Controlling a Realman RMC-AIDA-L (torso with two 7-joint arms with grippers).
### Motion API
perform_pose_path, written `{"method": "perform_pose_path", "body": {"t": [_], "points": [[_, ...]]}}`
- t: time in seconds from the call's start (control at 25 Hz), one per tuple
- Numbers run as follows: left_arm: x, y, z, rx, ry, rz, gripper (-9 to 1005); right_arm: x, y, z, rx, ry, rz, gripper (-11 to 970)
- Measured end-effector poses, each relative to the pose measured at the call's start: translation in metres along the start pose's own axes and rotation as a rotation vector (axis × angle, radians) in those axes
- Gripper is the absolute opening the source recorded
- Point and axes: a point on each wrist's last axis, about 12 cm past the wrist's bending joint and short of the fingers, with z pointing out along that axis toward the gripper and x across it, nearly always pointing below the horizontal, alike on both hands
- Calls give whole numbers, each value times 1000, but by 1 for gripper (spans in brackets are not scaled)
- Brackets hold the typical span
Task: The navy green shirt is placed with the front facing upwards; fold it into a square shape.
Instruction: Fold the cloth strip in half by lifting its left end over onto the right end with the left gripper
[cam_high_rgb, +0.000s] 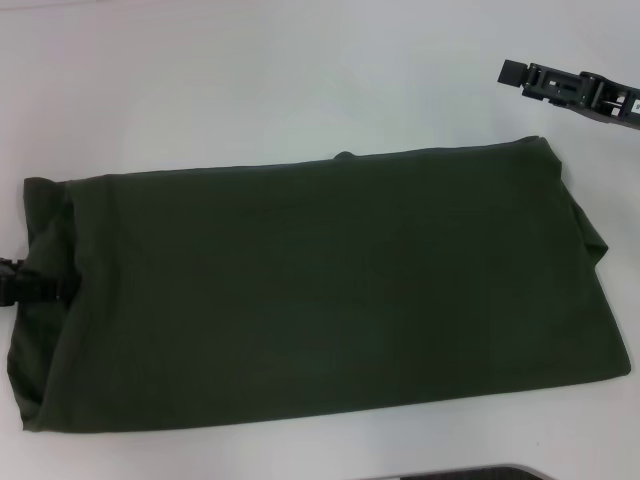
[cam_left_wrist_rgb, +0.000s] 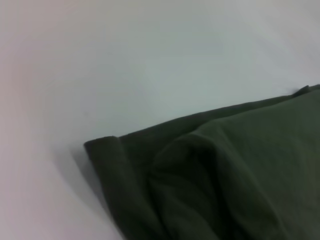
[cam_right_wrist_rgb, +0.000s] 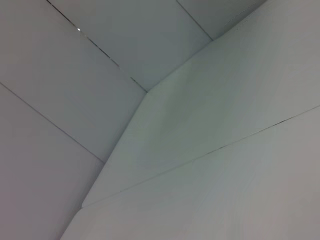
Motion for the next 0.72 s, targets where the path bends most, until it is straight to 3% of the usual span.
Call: {"method": "perform_pose_path", "body": {"t": [0.72], "points": [[-8, -10, 7, 67, 18, 31, 861, 0, 0, 0, 0, 0, 0, 916]]}}
